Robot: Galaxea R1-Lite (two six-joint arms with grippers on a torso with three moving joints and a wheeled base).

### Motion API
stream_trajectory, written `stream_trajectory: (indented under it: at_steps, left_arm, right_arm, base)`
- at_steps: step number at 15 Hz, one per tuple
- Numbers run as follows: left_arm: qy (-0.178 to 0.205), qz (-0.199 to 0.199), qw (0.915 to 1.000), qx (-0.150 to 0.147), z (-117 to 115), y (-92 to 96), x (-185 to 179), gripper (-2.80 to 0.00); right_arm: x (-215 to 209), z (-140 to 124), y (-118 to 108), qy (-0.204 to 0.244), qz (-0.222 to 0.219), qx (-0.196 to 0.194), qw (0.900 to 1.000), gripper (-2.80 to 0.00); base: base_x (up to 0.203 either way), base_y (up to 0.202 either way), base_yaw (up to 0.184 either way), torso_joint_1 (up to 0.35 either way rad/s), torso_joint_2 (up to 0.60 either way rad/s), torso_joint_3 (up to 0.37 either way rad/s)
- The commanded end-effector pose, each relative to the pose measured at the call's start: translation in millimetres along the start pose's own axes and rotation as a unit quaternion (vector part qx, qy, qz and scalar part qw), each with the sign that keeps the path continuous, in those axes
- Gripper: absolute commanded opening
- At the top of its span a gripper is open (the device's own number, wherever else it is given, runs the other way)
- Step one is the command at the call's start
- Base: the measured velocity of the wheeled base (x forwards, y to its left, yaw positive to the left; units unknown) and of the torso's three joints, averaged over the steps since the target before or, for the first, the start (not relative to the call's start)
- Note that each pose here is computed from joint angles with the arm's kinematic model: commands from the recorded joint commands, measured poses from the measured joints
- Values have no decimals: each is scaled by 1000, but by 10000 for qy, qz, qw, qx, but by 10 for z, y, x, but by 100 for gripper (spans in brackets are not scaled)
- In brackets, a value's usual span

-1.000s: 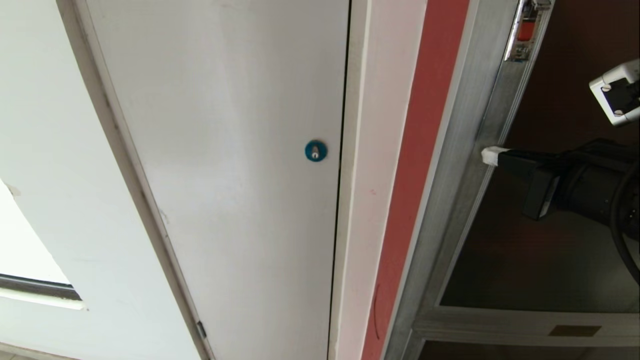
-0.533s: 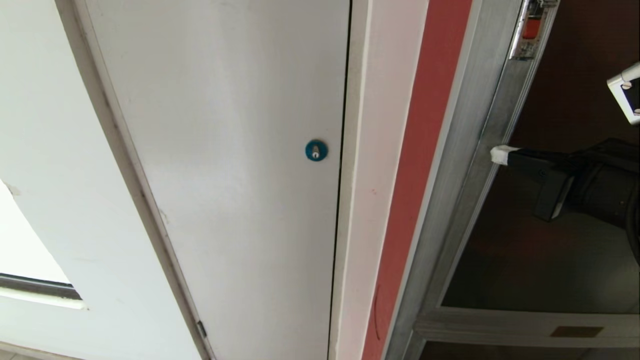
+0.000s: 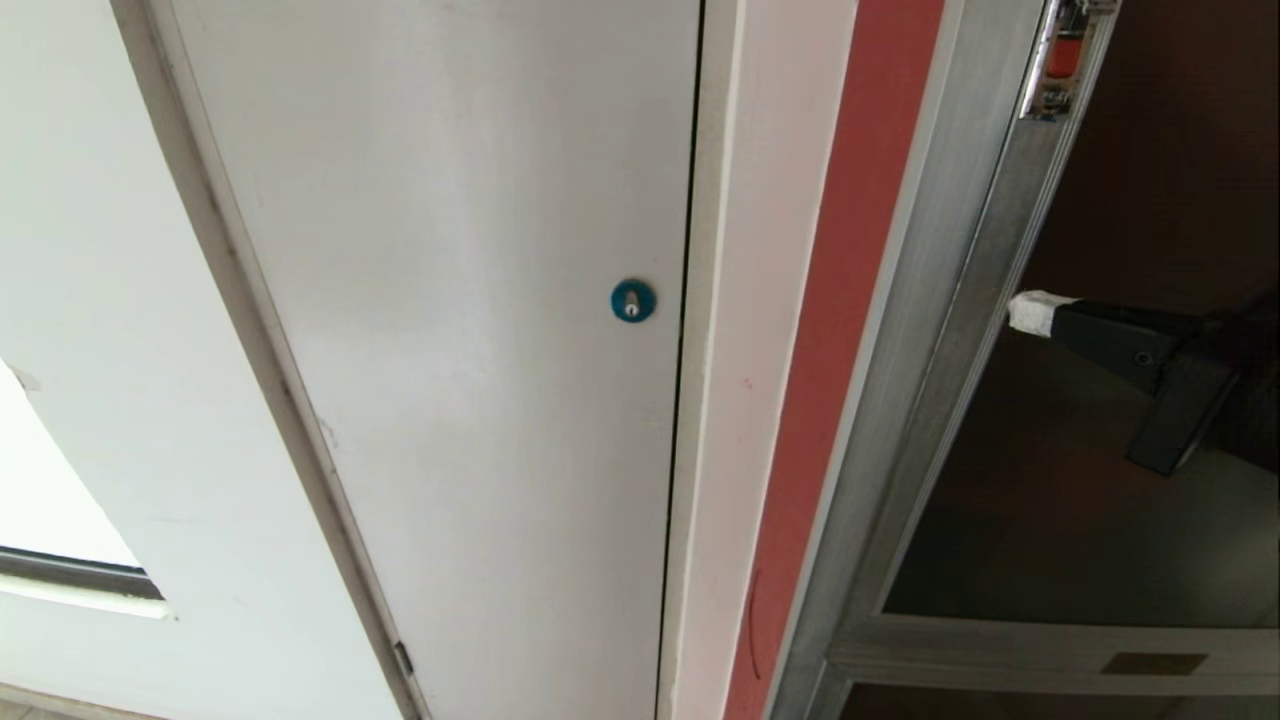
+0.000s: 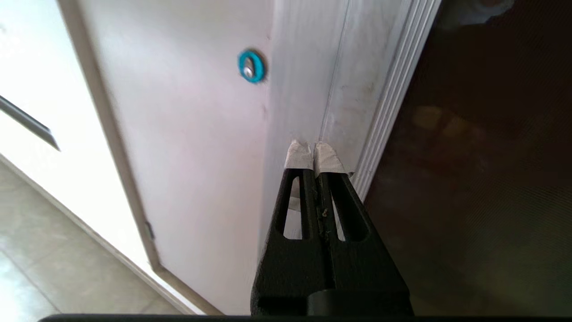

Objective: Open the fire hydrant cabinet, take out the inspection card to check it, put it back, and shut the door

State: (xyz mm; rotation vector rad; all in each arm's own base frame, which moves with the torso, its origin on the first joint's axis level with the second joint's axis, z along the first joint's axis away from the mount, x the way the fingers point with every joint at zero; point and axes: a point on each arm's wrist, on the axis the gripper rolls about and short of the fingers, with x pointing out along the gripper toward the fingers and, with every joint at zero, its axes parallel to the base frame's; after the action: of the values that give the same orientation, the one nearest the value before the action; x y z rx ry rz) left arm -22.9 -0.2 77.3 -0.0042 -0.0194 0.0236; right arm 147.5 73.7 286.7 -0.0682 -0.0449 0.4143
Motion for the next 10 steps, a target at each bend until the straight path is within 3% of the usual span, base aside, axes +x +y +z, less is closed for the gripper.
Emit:
stream_trajectory:
  at_steps: [1, 7, 10]
  left_arm:
    - [35, 5, 10000, -1, -17, 0, 5, -280]
    - [35, 5, 10000, -1, -17, 0, 5, -280]
    - [35, 5, 10000, -1, -17, 0, 5, -280]
  right_arm:
    - [-134, 119, -8, -313, 49, 65, 9995, -280]
    - [-155, 557, -38, -989, 119, 258, 9947, -280]
    - [-184, 837, -54, -880, 312, 527, 9942, -280]
  base:
    - [0, 0, 0, 0, 0, 0]
    - [0, 0, 0, 0, 0, 0]
    - [0, 0, 0, 0, 0, 0]
